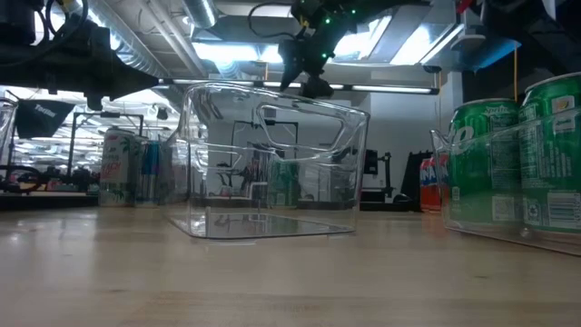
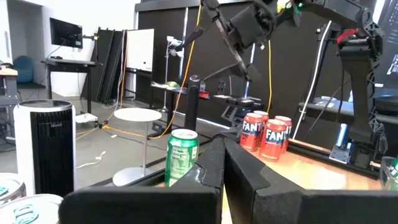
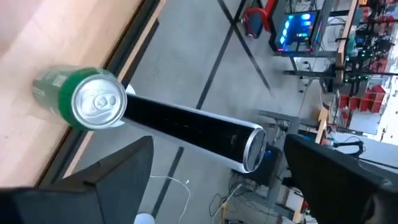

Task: Sort soda cans
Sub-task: Put the green soda can into the right transparent bin

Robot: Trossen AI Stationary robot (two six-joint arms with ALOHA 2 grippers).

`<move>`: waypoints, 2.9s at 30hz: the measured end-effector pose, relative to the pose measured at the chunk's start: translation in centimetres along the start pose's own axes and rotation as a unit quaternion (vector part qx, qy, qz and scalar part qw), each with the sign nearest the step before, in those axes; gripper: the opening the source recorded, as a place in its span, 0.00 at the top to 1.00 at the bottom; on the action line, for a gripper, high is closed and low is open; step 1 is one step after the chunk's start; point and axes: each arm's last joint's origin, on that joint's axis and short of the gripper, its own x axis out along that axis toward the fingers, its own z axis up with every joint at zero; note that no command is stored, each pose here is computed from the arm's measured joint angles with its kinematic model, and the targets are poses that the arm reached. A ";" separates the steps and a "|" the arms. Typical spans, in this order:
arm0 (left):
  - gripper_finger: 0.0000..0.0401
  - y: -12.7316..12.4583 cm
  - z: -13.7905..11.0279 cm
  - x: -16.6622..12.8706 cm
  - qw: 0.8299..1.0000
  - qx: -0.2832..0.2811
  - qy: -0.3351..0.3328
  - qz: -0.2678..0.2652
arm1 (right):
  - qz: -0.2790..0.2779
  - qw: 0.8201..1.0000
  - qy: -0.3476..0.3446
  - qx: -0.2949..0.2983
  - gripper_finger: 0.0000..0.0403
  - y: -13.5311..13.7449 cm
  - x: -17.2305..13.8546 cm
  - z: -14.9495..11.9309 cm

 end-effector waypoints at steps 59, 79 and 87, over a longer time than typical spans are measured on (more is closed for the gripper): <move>1.00 0.0 -0.4 0.0 1.000 0.010 0.019 0.001 | 0.200 0.969 -0.114 0.088 0.11 7.7 12.7 -4.2; 1.00 0.0 -0.4 0.0 1.000 0.010 0.019 0.001 | 0.240 0.931 -0.260 0.095 0.11 8.0 11.2 0.1; 1.00 0.0 -0.4 0.0 1.000 0.003 0.020 0.001 | 0.236 0.918 -0.299 0.105 0.11 7.8 11.0 1.1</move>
